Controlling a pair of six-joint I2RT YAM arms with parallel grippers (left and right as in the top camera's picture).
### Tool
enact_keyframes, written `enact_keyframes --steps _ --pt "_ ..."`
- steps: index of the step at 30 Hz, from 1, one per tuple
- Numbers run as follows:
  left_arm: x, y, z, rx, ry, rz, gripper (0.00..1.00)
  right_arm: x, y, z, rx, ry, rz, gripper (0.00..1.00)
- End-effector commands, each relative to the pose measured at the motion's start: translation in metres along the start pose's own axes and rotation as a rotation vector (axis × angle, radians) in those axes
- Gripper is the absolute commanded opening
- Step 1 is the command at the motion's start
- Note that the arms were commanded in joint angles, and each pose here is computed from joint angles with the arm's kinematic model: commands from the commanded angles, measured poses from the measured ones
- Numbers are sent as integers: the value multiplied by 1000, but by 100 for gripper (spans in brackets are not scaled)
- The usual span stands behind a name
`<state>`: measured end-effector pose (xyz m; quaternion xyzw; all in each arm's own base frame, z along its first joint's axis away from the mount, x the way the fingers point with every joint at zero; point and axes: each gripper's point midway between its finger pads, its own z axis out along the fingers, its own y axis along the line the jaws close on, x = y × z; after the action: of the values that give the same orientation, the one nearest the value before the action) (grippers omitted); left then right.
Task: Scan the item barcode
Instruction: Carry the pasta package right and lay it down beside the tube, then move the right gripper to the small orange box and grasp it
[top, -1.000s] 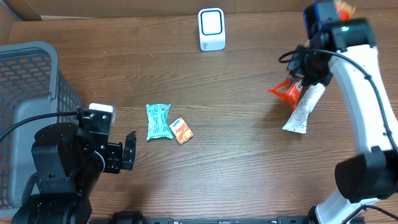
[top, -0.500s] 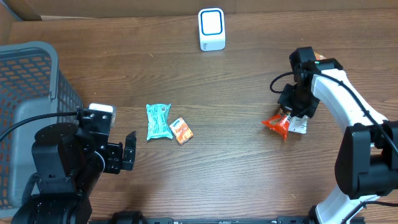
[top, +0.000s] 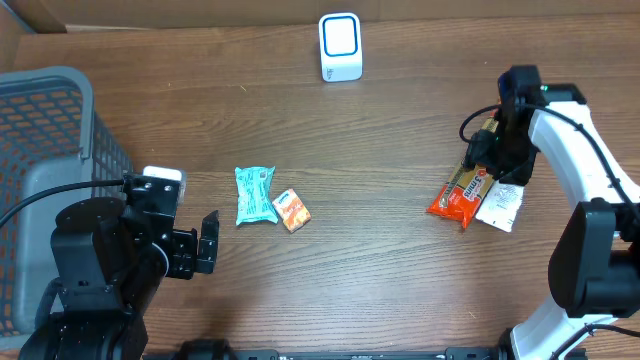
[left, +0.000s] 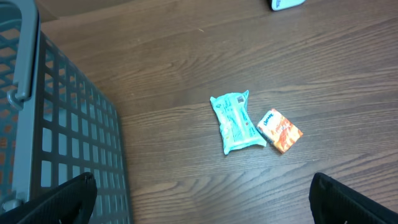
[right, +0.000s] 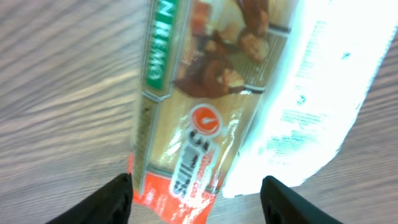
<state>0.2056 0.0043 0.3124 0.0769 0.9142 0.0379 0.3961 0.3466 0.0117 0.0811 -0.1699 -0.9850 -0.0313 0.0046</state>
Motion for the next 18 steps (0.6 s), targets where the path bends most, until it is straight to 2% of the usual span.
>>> enact_keyframes --steps 1,3,9,18 --pt "-1 3 0 -13 -3 20 100 -18 18 -51 -78 -103 -56 68" --pt "-1 3 0 -13 -3 20 100 -18 30 -71 -135 -107 -65 68" --pt "-1 3 0 -13 -3 20 100 7 104 -104 -437 -62 -266 68" --pt "-1 3 0 -13 -2 19 100 76 202 -64 -470 -14 -560 74"
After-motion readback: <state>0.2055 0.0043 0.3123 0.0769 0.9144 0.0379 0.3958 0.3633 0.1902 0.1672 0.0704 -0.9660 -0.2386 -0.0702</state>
